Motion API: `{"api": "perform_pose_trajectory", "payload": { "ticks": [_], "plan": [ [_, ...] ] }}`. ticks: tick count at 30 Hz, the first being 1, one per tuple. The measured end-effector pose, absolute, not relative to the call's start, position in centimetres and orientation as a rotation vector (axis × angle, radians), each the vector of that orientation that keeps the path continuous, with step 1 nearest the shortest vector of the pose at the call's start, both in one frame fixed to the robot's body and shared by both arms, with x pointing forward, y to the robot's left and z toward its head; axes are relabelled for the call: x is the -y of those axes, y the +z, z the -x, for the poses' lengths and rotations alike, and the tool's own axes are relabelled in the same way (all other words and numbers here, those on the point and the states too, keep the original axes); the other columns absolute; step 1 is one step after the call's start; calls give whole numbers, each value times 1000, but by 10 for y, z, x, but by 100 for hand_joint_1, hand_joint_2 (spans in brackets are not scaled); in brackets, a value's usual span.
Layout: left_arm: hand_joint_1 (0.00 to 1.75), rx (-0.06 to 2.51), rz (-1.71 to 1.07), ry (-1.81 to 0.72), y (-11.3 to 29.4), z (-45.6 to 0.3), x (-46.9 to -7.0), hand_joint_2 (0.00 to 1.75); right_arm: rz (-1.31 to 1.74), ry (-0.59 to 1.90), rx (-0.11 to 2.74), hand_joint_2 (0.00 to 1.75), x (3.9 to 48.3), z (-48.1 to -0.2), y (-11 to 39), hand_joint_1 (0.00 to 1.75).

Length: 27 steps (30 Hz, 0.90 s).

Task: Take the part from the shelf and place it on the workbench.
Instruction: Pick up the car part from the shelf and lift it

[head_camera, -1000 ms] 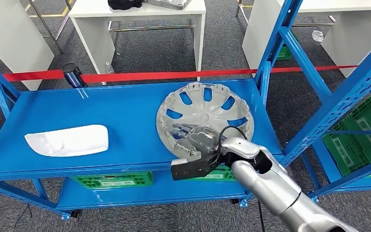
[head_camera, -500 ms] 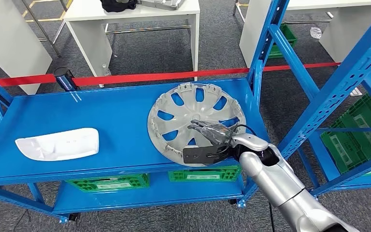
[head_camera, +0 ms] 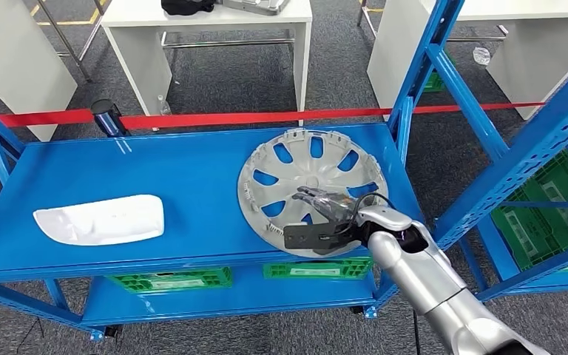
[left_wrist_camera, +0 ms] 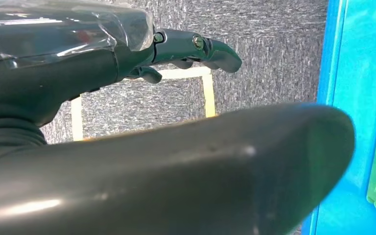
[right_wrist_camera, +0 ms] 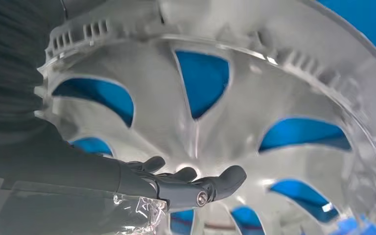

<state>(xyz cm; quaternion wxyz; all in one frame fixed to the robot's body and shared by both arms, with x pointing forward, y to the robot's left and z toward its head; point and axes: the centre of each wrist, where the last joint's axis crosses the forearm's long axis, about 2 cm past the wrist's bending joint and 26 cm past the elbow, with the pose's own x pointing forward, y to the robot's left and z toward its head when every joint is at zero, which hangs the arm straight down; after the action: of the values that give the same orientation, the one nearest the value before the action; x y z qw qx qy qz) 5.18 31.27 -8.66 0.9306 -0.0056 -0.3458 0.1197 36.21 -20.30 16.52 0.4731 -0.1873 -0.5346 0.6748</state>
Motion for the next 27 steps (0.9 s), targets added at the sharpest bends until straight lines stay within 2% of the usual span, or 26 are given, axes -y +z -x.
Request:
{"api": "perform_pose_trajectory", "payload": {
  "ticks": [21, 25, 27],
  "plan": [
    [0, 710, 23, 238, -87, -55, -312, 0, 446, 1652, 1266, 175, 206, -363, 155, 0],
    [0, 712, 21, 238, -87, -56, -312, 0, 448, 1659, 1258, 175, 207, -364, 156, 173],
    [0, 713, 15, 238, -87, -57, -312, 0, 441, 1706, 1210, 175, 207, -361, 151, 173]
  ]
}}
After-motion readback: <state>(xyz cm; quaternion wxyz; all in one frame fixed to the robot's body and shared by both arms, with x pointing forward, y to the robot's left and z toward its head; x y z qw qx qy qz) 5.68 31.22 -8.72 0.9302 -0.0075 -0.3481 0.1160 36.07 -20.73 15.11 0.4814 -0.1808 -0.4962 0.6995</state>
